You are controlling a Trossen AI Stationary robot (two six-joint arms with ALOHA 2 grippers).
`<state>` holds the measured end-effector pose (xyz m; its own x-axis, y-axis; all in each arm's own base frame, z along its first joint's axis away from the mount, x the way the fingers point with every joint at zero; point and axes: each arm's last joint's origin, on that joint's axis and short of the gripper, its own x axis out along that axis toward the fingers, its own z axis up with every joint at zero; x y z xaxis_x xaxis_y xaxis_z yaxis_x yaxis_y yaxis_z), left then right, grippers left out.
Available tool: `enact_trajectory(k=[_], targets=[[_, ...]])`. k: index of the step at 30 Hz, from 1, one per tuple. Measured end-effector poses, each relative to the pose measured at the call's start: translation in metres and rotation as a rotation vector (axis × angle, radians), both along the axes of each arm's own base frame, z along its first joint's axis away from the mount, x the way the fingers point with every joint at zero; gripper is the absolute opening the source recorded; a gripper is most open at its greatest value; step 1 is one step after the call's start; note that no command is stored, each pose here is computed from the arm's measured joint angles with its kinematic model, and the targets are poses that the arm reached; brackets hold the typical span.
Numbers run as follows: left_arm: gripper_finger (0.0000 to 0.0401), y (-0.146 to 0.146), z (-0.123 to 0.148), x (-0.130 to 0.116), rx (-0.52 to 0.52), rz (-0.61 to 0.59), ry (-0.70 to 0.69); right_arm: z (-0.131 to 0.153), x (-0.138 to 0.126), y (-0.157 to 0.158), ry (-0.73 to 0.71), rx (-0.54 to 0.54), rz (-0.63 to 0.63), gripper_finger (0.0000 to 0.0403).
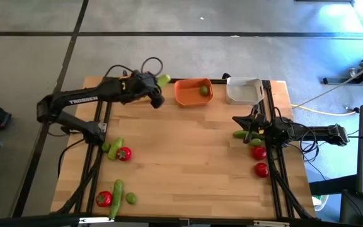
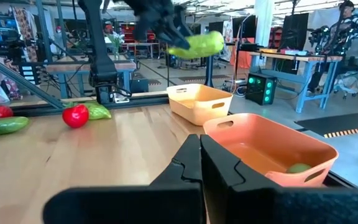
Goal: Sort produce into baskets
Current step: Put the top center cucumber into the yellow bin
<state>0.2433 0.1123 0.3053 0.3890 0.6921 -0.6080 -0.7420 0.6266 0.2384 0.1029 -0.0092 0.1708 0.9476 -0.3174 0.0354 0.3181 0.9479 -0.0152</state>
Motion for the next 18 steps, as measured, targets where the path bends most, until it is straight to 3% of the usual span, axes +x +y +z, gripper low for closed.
enact_trajectory(k=[9, 18], targets=[[0.0162, 0.033, -0.048, -0.039, -0.066, 0.218, 0.079, 0.002, 0.0, 0.0, -0.026, 0.029, 0.002, 0.0], [0.0162, 0.052, -0.086, -0.062, -0.068, 0.341, 0.055, 0.002, 0.0, 0.0, -0.026, 0.028, 0.002, 0.0]])
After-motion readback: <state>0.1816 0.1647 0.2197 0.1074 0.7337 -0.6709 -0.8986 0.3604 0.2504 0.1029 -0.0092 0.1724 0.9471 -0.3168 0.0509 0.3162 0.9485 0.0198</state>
